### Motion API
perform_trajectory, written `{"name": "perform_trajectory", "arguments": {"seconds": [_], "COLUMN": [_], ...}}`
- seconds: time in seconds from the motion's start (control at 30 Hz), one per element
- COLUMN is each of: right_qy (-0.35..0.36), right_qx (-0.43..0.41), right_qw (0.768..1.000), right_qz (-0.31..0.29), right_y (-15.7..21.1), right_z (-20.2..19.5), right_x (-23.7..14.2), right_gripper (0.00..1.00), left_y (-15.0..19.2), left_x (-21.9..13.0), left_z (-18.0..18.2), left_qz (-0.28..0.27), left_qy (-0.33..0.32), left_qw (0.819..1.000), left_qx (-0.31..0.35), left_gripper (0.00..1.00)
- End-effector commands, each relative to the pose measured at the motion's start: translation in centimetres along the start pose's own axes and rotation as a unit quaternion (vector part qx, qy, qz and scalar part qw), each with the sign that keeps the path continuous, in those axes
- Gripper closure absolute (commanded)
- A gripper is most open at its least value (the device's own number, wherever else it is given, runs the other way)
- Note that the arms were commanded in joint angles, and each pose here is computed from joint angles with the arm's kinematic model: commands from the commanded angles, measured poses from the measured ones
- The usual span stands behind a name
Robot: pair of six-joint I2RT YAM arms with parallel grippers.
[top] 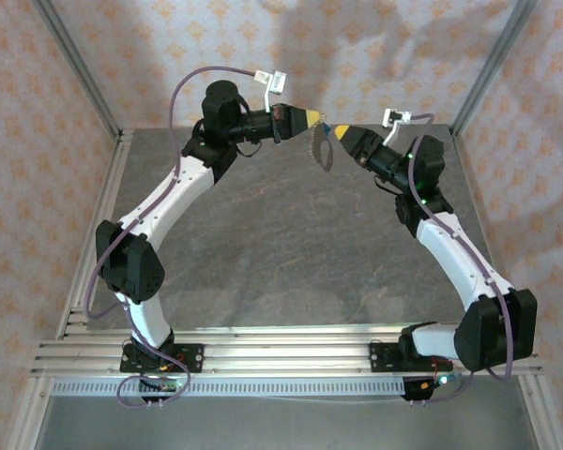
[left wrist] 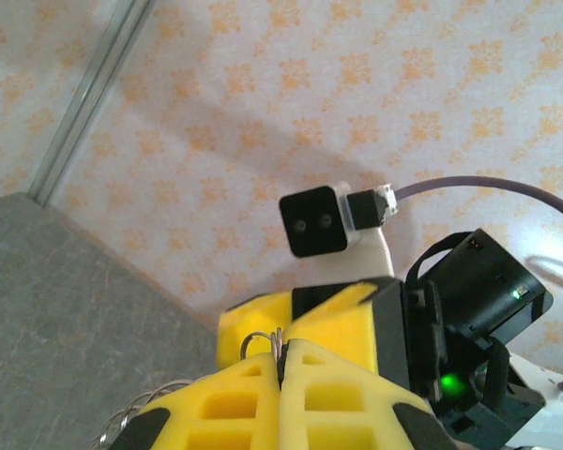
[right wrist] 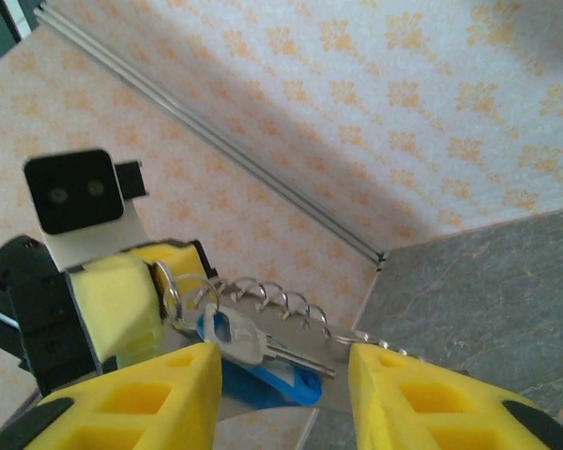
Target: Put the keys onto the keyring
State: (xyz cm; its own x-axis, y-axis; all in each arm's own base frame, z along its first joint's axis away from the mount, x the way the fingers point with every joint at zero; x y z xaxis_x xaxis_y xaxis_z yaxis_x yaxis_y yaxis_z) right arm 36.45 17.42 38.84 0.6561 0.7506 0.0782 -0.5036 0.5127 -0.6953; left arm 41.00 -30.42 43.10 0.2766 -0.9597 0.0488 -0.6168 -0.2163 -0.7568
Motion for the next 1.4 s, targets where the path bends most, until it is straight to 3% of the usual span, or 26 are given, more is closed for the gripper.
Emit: {"name": "perform_trajectory", "arguments": {"seconds": [0.0,0.83,1.17,1.37], "right_qy": [-0.004,-0.015,-0.009,-0.012], "right_qx": [-0.042,-0.095,-0.11,-0.105], "right_qw": [0.999,0.995,0.993,0.992], "right_qz": [-0.005,0.008,0.035,0.067], "right_y": [-0.1,-0.3,1.5,3.8], "right_z": [1.5,4.3,4.2,3.6], "right_x": [0.0,1.1,-0.3,-0.7], "right_gripper": [0.59,0.59,1.0,1.0], "left_y": [-1.5,-1.2,-2.0,-2.8], "left_x": [-0.7,-0.3,-0.7,-1.0], "left_z": [-3.9,-5.6,-6.5,-7.5], "left_qz": [-0.028,-0.013,-0.034,-0.053], "left_qy": [0.033,0.052,0.051,0.064], "left_qw": [0.998,0.998,0.997,0.995], "left_qx": [0.039,0.043,0.05,0.056], "left_gripper": [1.0,1.0,1.0,1.0]}}
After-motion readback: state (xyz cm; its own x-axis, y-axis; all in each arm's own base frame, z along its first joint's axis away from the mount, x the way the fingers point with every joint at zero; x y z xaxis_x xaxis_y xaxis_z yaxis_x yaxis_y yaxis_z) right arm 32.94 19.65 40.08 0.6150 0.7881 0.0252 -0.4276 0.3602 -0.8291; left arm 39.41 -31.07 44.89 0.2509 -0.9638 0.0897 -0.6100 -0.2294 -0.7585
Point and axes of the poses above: each hand's point on the last joint's axis, 136 mm out from that joint toward the fingers, its own x axis out along the fingers, its own z axis along the line the jaws close on, y = z × x, the point moved 2 cm from there along -x, back along the fingers, and after that the axes turned 5 degrees about -x, right-handed, at the moved point
